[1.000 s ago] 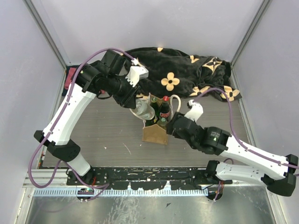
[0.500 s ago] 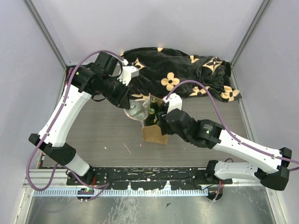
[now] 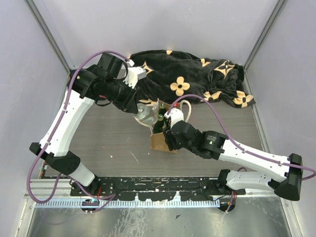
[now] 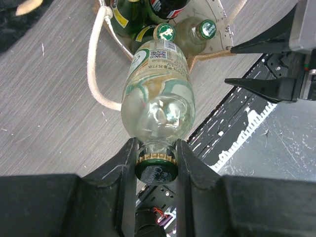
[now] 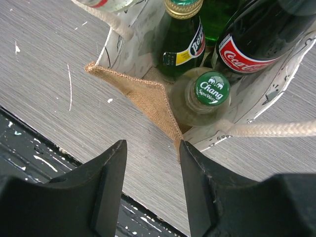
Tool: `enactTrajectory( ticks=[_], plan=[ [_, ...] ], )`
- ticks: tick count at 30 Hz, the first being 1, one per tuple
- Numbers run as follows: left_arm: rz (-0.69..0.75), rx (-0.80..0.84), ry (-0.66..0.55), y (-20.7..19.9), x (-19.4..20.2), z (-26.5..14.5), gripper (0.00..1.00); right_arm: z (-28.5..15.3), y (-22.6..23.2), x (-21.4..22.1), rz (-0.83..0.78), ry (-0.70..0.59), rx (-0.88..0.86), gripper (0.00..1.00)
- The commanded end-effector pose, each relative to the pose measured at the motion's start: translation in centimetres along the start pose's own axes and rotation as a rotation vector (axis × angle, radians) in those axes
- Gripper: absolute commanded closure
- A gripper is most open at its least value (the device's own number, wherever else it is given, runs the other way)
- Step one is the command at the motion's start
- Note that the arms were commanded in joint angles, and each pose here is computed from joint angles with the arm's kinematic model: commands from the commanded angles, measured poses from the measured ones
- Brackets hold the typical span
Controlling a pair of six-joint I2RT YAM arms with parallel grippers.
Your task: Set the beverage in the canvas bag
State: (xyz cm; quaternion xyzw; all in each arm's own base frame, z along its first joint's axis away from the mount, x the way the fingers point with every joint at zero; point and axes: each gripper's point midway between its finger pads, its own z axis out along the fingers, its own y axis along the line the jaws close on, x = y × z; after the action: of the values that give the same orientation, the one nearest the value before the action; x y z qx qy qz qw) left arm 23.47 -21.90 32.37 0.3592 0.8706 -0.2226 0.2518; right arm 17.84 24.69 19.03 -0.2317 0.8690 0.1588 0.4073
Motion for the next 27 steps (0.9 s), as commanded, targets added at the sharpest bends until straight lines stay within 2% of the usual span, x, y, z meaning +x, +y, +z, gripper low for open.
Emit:
enactTrajectory(
  ticks=[1, 7, 15, 27],
  plan=[
    [0.016, 0.059, -0.117, -1.5, -2.5, -1.5, 1.00, 0.4, 0.7, -0.7, -0.017, -0.051, -0.040, 0.47],
    [0.015, 0.065, -0.114, -1.6, -2.5, -1.5, 1.00, 1.1, -0.2, -0.1, -0.033, -0.076, -0.001, 0.47],
    [0.018, 0.072, -0.107, -1.7, -2.5, -1.4, 1.00, -0.5, -0.9, -3.1, -0.020, -0.175, 0.028, 0.48],
    [0.012, 0.075, -0.105, -1.7, -2.6, -1.3, 1.00, 2.4, -1.2, 0.5, -0.080, -0.094, 0.042, 0.47]
  ],
)
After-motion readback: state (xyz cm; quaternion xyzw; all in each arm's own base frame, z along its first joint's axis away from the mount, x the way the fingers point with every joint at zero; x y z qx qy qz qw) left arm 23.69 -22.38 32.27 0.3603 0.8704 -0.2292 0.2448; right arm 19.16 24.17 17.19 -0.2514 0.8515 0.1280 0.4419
